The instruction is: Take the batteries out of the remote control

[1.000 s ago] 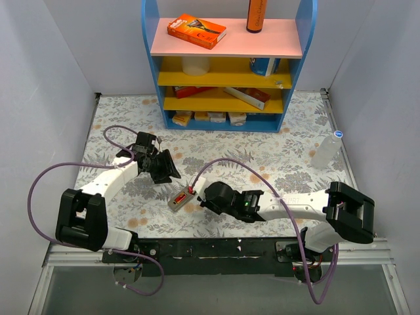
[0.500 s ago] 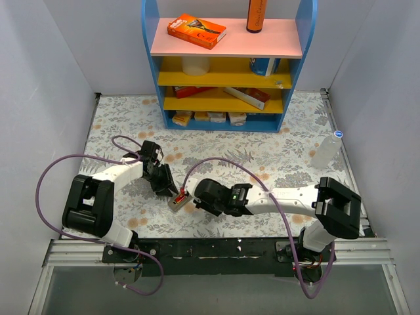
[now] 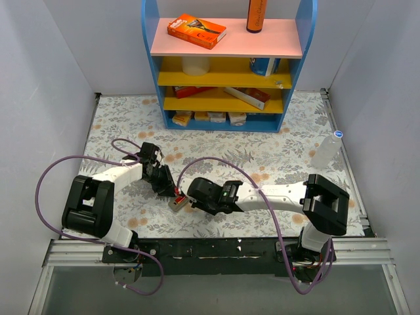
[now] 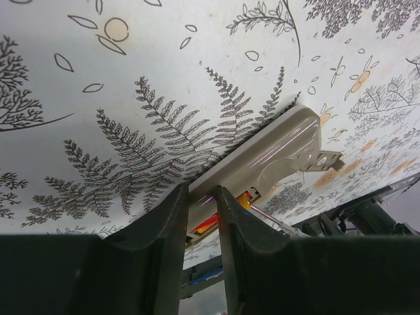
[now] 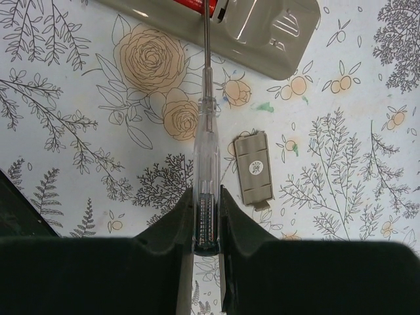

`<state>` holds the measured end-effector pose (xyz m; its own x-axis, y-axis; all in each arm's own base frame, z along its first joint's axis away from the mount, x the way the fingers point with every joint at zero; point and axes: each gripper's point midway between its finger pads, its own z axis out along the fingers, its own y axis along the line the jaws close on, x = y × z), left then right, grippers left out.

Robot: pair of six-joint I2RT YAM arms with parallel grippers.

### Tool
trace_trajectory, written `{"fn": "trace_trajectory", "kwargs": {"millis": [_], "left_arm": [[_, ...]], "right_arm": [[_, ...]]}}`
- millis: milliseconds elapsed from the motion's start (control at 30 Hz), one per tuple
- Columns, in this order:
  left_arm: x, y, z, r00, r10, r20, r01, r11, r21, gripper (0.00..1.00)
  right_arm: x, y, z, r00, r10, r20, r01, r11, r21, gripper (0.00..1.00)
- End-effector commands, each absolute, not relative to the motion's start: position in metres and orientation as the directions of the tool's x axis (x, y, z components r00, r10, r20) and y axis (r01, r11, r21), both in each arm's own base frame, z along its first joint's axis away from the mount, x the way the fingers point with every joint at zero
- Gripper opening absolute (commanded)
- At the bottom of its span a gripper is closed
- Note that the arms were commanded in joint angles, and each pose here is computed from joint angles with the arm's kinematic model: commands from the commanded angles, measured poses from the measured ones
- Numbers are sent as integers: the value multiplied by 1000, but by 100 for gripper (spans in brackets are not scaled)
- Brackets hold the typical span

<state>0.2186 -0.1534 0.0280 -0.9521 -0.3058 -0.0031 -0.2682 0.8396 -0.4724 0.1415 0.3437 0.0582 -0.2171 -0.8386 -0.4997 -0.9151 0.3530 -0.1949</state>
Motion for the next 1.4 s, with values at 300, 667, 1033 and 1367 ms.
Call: {"fn": "trace_trajectory", "kwargs": {"millis": [300, 667, 1033, 1367], "left_arm": [[224, -155, 45, -944, -327, -39, -268, 833, -484, 39], [268, -162, 80, -951, -217, -219, -77, 854, -514, 64], [254, -159, 53, -966, -212, -147, -117, 868, -483, 61], [260, -145, 45, -953, -262, -153, -180, 895, -408, 62]], "right_arm": [[141, 341, 47, -196, -705, -682, -926, 361, -107, 1], [147, 355, 52, -155, -622, -768, -935, 344, -90, 1], [148, 367, 58, -139, -613, -778, -945, 317, -82, 1], [150, 377, 64, -152, -620, -770, -948, 313, -66, 1]]}}
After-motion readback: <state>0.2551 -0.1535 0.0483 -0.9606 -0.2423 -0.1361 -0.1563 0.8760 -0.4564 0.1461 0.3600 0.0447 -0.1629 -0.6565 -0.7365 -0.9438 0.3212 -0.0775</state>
